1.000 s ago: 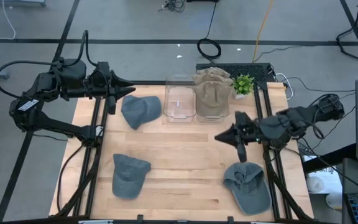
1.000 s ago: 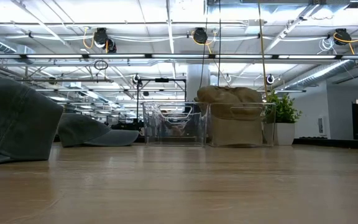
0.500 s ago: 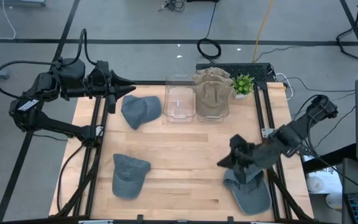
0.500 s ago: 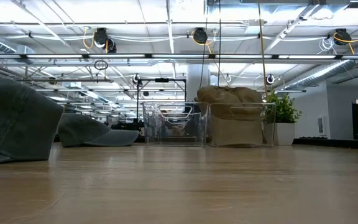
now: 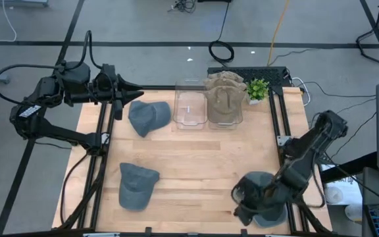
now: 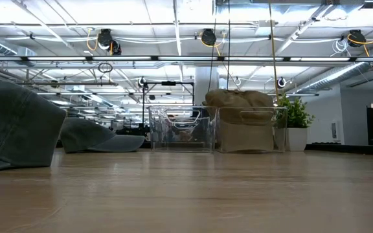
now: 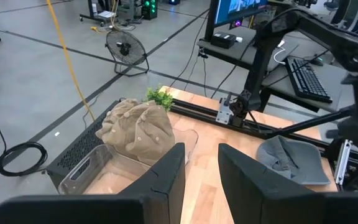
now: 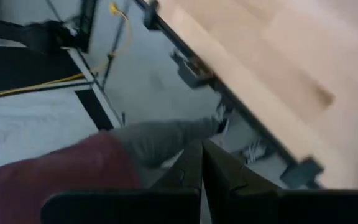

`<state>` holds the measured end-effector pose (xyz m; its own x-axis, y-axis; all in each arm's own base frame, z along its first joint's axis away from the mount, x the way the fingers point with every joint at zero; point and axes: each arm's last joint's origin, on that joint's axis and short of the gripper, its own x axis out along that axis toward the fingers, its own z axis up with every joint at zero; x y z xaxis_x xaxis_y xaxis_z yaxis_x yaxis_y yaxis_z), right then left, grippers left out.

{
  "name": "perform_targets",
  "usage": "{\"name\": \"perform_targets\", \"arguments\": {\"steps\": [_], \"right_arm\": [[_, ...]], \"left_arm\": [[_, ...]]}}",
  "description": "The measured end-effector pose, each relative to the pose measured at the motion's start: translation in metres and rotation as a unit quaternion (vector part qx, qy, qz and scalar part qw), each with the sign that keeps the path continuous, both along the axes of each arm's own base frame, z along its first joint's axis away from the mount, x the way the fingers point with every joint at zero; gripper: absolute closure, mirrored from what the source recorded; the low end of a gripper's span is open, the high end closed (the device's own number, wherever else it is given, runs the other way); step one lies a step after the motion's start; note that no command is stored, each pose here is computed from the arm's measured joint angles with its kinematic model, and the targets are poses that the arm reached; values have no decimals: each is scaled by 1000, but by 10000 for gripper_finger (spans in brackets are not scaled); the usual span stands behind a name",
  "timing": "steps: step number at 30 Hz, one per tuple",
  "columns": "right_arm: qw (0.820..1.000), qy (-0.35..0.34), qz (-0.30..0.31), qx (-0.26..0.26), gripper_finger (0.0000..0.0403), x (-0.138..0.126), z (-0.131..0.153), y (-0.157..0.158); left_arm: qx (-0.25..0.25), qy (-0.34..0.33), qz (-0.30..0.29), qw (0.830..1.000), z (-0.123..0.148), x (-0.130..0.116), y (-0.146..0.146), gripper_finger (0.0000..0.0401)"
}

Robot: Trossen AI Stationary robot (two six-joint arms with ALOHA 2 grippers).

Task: Pick & Place hat
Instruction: Put the bottom right blue cap into the left transparent bin

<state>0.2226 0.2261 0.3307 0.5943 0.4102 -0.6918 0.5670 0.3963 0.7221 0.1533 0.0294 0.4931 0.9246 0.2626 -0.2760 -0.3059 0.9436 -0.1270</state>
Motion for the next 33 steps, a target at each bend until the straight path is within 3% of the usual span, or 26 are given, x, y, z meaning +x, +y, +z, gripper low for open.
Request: {"name": "perform_targets", "arguments": {"steps": [9,18,22,26,28,33], "right_arm": [[992,124,-29,14,403,17,-28,30],[963,263,-57,2,403,24,-83,60],[961,268,-67,-1,403,25,-98,70],[970,240,-31,-3,402,31,-107,79],[964,265,-7,4,394,32,-109,77],[948,314,40,-7,328,32,-112,68]], "left_arm": [[-2,0,-18,1000,0,0,-1,297],[0,1,-18,1000,0,0,-1,297],[5,3,-20,1000,0,0,-1,297],[15,6,-23,1000,0,0,-1,297],[17,6,-24,1000,0,0,-1,297],[13,6,-40,999,0,0,-2,297]]}}
